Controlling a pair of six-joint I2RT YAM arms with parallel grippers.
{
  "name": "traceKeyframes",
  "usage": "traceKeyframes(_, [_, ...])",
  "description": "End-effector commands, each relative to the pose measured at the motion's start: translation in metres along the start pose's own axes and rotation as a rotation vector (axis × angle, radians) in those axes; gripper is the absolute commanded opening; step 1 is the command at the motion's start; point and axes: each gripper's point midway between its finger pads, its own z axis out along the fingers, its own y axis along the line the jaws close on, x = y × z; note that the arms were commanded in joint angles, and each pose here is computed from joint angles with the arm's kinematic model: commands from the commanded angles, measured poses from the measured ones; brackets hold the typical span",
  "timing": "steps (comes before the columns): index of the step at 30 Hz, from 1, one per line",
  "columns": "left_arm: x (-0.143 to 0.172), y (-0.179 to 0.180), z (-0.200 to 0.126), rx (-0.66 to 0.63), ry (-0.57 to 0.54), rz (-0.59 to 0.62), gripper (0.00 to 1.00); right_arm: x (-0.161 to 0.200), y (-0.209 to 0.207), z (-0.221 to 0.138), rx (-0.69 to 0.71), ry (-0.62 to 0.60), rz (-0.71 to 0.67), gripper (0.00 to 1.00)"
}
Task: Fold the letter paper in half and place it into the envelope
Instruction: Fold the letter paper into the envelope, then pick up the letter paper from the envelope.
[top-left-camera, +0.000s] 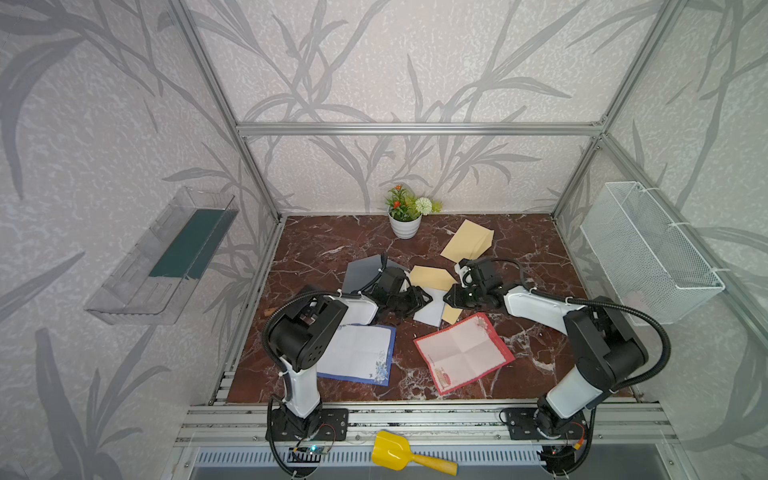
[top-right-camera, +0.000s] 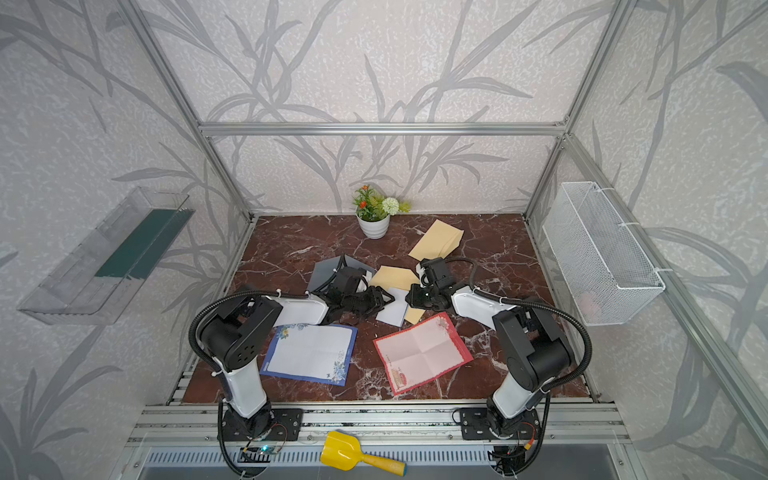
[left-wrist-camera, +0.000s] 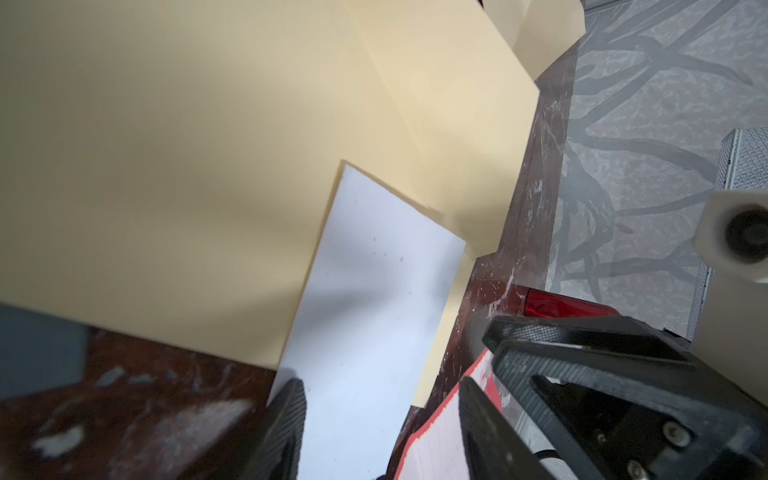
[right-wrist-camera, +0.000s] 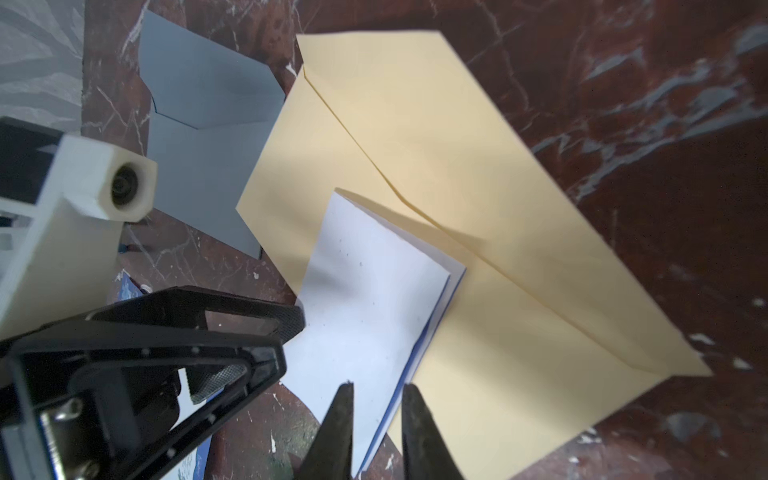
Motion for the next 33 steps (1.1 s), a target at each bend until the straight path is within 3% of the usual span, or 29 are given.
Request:
traceKeyframes(1, [0.001,0.003,0.003,-0.011,-0.006,-0.014,0.59,-0.007,0.013,0.004,-0.026,0.001,-0.016,0.23])
traceKeyframes(13, [-0.008,-0.014,-0.01,0.003,-0.036,0.032,0.58,0.011,-0.009,0.037,0.027,0.064,0.018,0.22])
traceKeyframes(22, [-0.03,-0.014,-0.053,-0.252,-0.094,0.261,0.57,0.017,-0.016,0.043,0.04,0.084,0.018,0.22])
traceKeyframes(25, [-0.03,-0.004,-0.052,-0.314,-0.067,0.301,0.53,0.016,-0.016,0.043,0.04,0.082,0.018,0.22])
traceKeyframes(33, [-0.013,0.015,-0.027,-0.325,0.032,0.292,0.41,0.017,-0.016,0.044,0.037,0.085,0.019,0.22])
